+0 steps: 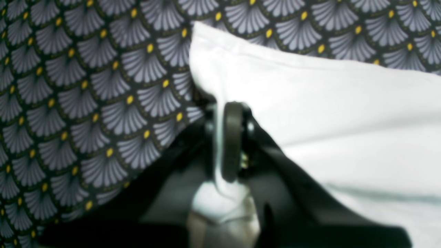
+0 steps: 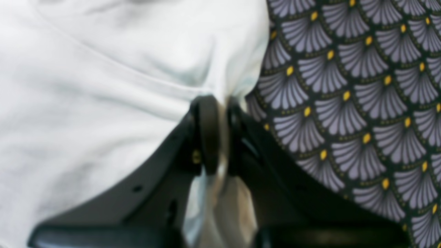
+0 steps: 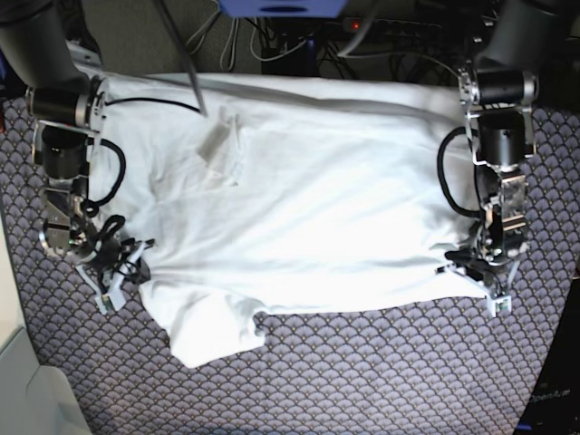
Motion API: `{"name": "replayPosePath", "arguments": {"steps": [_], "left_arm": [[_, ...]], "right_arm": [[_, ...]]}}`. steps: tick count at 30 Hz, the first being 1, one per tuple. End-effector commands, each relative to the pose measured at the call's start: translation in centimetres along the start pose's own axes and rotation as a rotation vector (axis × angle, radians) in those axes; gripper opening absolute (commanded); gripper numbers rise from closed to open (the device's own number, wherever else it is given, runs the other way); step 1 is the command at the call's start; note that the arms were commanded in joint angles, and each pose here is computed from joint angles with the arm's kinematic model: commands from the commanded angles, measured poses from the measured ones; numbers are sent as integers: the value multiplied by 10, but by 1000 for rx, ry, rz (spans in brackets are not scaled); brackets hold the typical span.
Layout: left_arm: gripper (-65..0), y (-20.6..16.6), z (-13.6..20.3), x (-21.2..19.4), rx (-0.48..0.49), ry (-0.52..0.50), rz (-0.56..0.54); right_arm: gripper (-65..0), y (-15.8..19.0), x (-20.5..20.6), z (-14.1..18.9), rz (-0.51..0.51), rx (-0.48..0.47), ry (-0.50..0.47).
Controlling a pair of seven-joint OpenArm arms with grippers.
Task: Fold the T-shirt properly
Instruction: 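Lift the hem with both grippers and fold it over toward the collar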
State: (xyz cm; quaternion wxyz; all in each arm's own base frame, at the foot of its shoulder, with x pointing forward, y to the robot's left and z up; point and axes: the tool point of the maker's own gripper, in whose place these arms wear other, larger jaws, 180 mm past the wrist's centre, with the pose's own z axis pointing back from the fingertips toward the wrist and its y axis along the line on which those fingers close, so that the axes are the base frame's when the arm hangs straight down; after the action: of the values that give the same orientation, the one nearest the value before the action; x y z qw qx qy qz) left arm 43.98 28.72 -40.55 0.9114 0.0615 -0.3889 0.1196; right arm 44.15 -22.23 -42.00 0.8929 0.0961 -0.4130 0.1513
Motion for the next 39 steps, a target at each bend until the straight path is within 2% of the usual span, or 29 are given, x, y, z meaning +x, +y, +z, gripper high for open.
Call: {"name": "replayPosePath", "arguments": {"steps": [1,6,11,16,22,26,32,39], "left_arm": [[-646,3,6,25,6,-61,0],[-646,6,17,21,8,-88,-24],[-646,6,28,23,8,-125,-48],[-646,29,39,18,44,-150,-1],[-646,40,50,7,58,-131,12],[-646,52,65,12,78,-158,35],[-646,53,82,8,81,-168,11],[-646,56,86,-6,87,-153,-4]], "right_arm": [[-650,-20,22,9,15,-42,-47],[-650,-26,33,27,96,-82,-93],[-650,-13,38,46,193,-101,-143],[-650,-7,36,61,261,-127,-112],[-650,-11,40,92,283,-196,-159],[-650,-10,33,110,299,-226,-172],[-650,10,16,125,344,-215,-158],[-650,28,2,139,369,-208,-150]]}}
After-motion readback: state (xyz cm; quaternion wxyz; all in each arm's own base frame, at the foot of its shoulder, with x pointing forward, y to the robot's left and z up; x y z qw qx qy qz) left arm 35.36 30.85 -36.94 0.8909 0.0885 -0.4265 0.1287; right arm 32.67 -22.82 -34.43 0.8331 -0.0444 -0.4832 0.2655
